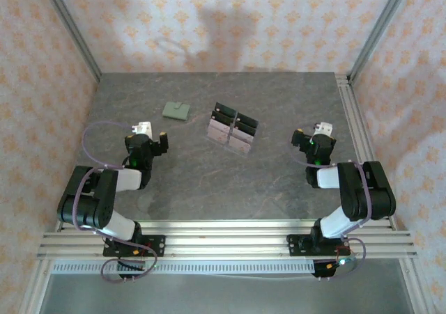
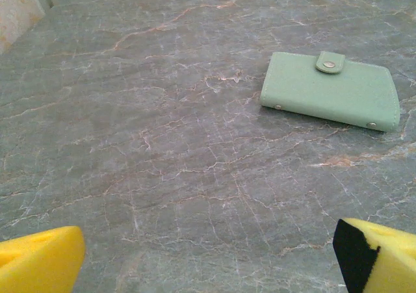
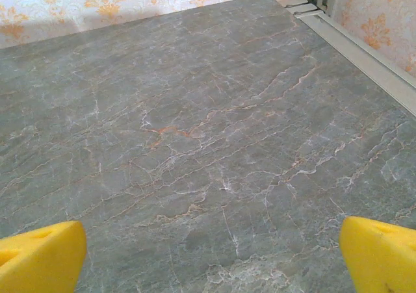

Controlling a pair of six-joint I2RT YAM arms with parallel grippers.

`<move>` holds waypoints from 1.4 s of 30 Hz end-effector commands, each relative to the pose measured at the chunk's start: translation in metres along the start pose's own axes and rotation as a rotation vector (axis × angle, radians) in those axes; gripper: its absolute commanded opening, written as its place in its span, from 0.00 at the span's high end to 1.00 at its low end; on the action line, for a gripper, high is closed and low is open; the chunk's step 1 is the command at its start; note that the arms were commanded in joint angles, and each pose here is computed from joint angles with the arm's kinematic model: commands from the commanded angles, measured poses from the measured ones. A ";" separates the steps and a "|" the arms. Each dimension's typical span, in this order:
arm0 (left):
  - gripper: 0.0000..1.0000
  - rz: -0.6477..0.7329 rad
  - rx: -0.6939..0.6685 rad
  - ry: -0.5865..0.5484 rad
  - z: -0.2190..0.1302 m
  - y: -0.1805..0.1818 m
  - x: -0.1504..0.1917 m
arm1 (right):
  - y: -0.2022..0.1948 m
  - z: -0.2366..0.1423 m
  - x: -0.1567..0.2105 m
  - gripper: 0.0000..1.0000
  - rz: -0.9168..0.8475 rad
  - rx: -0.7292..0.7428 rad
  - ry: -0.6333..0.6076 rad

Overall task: Put the credit cards into the card holder
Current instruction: Move the storage box to the center of the table.

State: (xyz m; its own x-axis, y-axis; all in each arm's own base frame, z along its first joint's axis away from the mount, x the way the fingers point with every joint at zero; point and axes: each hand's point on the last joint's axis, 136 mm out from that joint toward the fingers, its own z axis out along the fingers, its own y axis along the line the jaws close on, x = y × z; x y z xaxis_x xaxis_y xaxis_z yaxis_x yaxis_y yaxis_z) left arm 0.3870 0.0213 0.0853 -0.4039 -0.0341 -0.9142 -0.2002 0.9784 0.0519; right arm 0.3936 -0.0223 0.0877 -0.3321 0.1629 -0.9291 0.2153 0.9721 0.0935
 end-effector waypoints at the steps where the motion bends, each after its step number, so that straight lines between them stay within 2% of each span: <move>1: 0.00 0.012 0.006 -0.022 0.000 -0.001 -0.011 | 0.001 0.001 -0.005 0.01 -0.008 -0.012 -0.015; 22: 0.01 -0.014 0.028 -0.007 0.004 0.002 -0.011 | -0.002 0.001 -0.004 0.01 0.009 -0.016 -0.006; 30: 0.01 -0.034 -0.011 0.106 -0.002 0.010 -0.037 | -0.002 -0.021 -0.044 0.01 0.017 -0.004 -0.027; 33: 0.00 -0.088 -0.004 0.142 -0.011 0.010 -0.046 | -0.003 -0.033 -0.069 0.01 0.136 0.018 -0.028; 35: 0.00 -0.137 0.002 0.178 -0.018 0.008 -0.051 | -0.004 -0.040 -0.084 0.01 0.301 0.031 -0.022; 36: 0.00 -0.167 -0.001 0.204 -0.021 0.008 -0.053 | 0.001 -0.041 -0.088 0.01 0.344 0.010 0.001; 39: 0.00 -0.232 0.055 0.317 -0.027 -0.006 -0.056 | 0.036 -0.054 -0.109 0.01 0.410 -0.183 0.038; 42: 0.00 -0.275 0.181 0.438 -0.024 -0.037 -0.050 | 0.067 -0.058 -0.109 0.01 0.535 -0.325 0.172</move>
State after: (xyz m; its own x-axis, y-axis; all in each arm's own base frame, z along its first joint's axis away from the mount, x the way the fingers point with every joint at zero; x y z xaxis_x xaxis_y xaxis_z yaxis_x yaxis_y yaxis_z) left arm 0.4092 0.0113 0.1685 -0.5399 -0.2670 -0.7983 -0.2318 0.9589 -0.1639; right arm 0.3976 0.0025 0.2342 -0.2222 0.5134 -0.8289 0.1321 0.8581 0.4961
